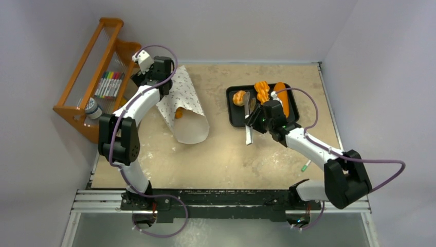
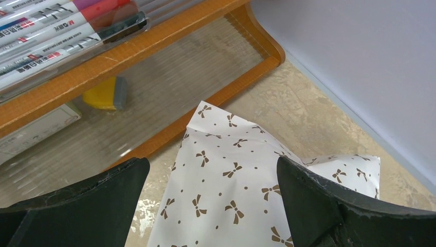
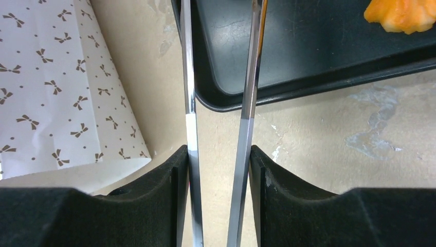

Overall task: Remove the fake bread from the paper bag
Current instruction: Place the fake bread in the container, then take out the fake bread from the paper bag.

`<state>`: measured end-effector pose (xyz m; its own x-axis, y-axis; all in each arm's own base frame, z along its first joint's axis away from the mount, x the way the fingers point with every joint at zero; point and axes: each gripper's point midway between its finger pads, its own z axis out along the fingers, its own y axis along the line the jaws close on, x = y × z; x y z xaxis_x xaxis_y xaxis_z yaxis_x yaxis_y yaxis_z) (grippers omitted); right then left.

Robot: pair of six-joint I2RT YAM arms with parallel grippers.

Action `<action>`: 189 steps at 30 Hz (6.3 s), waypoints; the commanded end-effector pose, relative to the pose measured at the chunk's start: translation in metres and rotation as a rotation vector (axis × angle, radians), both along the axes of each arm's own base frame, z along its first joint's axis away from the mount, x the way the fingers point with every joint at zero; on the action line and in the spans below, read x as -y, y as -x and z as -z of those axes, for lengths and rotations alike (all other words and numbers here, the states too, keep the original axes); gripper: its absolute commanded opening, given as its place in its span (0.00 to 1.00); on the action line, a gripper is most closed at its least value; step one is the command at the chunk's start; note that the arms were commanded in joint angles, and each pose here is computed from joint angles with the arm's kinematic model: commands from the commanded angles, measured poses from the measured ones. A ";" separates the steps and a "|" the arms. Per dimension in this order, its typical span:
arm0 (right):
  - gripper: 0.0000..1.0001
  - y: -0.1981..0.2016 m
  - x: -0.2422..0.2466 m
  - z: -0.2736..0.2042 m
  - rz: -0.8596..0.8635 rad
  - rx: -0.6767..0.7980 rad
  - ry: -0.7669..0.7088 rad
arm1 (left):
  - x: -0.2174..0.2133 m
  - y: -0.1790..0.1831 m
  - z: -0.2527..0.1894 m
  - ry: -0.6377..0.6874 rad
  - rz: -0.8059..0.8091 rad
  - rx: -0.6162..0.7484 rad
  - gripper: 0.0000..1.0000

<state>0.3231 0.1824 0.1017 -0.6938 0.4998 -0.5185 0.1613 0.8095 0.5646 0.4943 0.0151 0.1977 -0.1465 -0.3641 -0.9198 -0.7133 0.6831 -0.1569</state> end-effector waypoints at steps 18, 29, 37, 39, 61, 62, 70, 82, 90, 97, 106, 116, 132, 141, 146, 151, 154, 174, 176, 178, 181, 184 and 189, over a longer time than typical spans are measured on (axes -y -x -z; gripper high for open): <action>0.45 0.007 0.016 -0.027 0.078 0.046 -0.009 | 0.004 -0.003 -0.021 0.046 -0.001 0.093 1.00; 0.44 0.013 0.024 -0.037 0.103 0.055 -0.001 | 0.005 -0.003 -0.019 0.048 -0.001 0.094 1.00; 0.43 0.006 0.033 -0.052 0.133 0.113 0.033 | 0.005 -0.003 -0.019 0.048 -0.002 0.095 1.00; 0.42 0.006 0.034 -0.058 0.128 0.130 0.042 | 0.004 -0.002 -0.019 0.045 -0.003 0.094 1.00; 0.40 0.088 -0.054 -0.155 -0.202 0.343 0.183 | -0.003 0.000 -0.027 -0.019 -0.025 0.051 1.00; 0.40 0.095 -0.056 -0.157 -0.222 0.344 0.180 | -0.004 0.000 -0.027 -0.021 -0.025 0.048 1.00; 0.39 0.142 -0.081 -0.166 -0.419 0.380 0.192 | -0.005 -0.003 -0.028 -0.036 -0.027 0.036 1.00; 0.40 0.179 -0.120 -0.164 -0.619 0.402 0.200 | -0.008 -0.005 -0.027 -0.071 -0.034 0.011 1.00; 0.41 0.182 -0.137 -0.153 -0.672 0.402 0.223 | -0.007 -0.007 -0.022 -0.070 -0.034 0.010 1.00; 0.42 0.172 -0.157 -0.135 -0.675 0.398 0.281 | -0.007 -0.007 -0.021 -0.071 -0.037 0.011 1.00; 0.44 0.132 -0.185 -0.104 -0.668 0.403 0.390 | -0.005 -0.008 -0.019 -0.051 -0.028 0.021 1.00; 0.45 0.091 -0.200 -0.093 -0.693 0.438 0.390 | -0.003 -0.010 -0.015 -0.041 -0.023 0.022 1.00; 0.47 0.061 -0.229 -0.073 -0.742 0.434 0.403 | -0.001 -0.012 -0.011 -0.033 -0.019 0.026 1.00; 0.48 0.044 -0.230 -0.059 -0.728 0.414 0.433 | -0.001 -0.012 -0.009 -0.032 -0.017 0.027 1.00; 0.48 0.037 -0.233 -0.052 -0.739 0.409 0.441 | 0.000 -0.014 -0.008 -0.029 -0.016 0.029 1.00; 0.48 0.030 -0.239 -0.050 -0.747 0.413 0.439 | 0.000 -0.014 -0.006 -0.028 -0.015 0.026 1.00; 0.48 0.024 -0.241 -0.048 -0.746 0.414 0.439 | 0.000 -0.014 -0.004 -0.027 -0.015 0.024 1.00; 0.15 0.007 -0.234 -0.059 -0.693 0.446 0.466 | 0.000 -0.014 0.004 -0.027 -0.023 0.012 1.00; 0.12 0.012 -0.228 -0.061 -0.697 0.434 0.473 | 0.000 -0.014 0.004 -0.025 -0.021 0.012 1.00; 0.11 0.018 -0.220 -0.062 -0.697 0.427 0.487 | 0.000 -0.015 0.006 -0.026 -0.022 0.007 1.00; 0.08 0.030 -0.208 -0.070 -0.692 0.426 0.495 | 0.000 -0.016 0.006 -0.027 -0.023 0.006 1.00; 0.07 0.040 -0.198 -0.074 -0.696 0.421 0.497 | 0.001 -0.017 0.005 -0.027 -0.022 0.007 1.00; 0.07 0.061 -0.181 -0.077 -0.712 0.394 0.508 | 0.001 -0.019 0.001 -0.032 -0.022 0.009 1.00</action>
